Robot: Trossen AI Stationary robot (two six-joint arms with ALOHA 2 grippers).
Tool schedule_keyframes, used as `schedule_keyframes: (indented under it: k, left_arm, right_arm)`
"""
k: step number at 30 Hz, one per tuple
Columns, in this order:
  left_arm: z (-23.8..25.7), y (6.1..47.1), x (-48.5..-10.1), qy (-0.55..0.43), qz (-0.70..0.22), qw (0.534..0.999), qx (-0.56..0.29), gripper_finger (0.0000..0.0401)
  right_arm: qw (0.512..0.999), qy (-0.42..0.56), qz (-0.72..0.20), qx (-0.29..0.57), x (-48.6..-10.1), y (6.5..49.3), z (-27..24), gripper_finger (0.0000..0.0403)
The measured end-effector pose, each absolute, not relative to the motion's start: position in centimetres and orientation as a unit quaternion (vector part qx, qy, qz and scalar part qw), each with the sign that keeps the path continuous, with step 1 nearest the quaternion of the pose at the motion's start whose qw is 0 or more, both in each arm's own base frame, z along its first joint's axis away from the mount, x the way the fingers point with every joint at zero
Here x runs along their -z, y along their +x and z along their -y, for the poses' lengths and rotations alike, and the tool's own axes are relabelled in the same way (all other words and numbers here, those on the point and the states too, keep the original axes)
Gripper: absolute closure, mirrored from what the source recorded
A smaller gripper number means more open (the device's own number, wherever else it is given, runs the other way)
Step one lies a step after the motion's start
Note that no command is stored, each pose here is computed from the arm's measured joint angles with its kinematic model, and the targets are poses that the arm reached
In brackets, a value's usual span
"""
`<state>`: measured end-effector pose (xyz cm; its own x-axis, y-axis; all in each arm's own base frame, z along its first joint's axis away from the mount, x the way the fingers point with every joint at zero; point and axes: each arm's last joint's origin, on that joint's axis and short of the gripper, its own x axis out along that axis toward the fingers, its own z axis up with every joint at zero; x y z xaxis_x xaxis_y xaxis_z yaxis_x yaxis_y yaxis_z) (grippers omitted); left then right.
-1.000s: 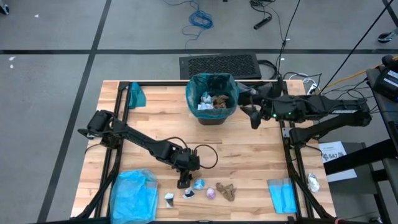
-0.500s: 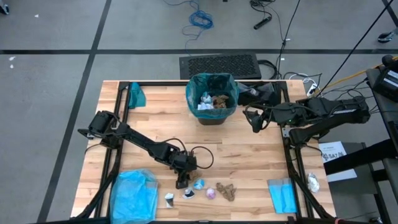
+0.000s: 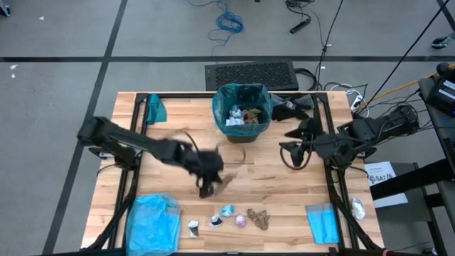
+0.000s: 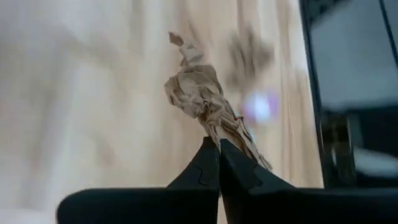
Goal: Place trash/remove bag and relplace
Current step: Put the brown napkin into the blue trash bag inside the black trash bin, then put the blue plastic into the blue trash bag inside the black trash bin
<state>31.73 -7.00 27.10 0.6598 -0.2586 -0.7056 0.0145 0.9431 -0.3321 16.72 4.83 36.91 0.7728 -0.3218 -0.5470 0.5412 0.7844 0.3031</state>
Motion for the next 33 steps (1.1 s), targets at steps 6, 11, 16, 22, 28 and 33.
schedule_keyframes:
  k: [6, 11, 16, 22, 28, 33]
  left_arm:
    - [1.5, 30.4, -35.2, -0.091, -0.275, 0.957, 0.007, 0.0400]
    - [-4.0, 30.3, -38.0, -0.051, -0.236, 0.969, -0.058, 0.0400]
    - [-9.4, 31.2, -36.9, -0.066, -0.254, 0.962, -0.072, 0.0401]
    - [-13.4, 32.4, -34.8, -0.046, -0.276, 0.960, -0.020, 0.0376]
    - [-14.3, 32.0, -36.7, -0.031, -0.243, 0.969, 0.006, 0.0282]
    - [-13.2, 29.4, -40.8, -0.054, -0.242, 0.969, -0.002, 0.0205]
  right_arm:
    - [0.914, 0.211, -0.267, 0.220, -35.6, 18.6, -6.9, 0.0190]
    - [0.917, 0.197, -0.281, 0.203, -34.2, 20.9, -9.0, 0.0190]
    - [0.921, 0.167, -0.300, 0.183, -32.2, 23.3, -11.2, 0.0190]
    - [0.925, 0.116, -0.345, 0.111, -28.9, 27.0, -13.6, 0.0188]
    - [0.920, 0.104, -0.376, 0.043, -25.1, 30.4, -15.5, 0.0170]
    - [0.915, 0.118, -0.387, -0.006, -22.3, 32.7, -16.5, 0.0166]
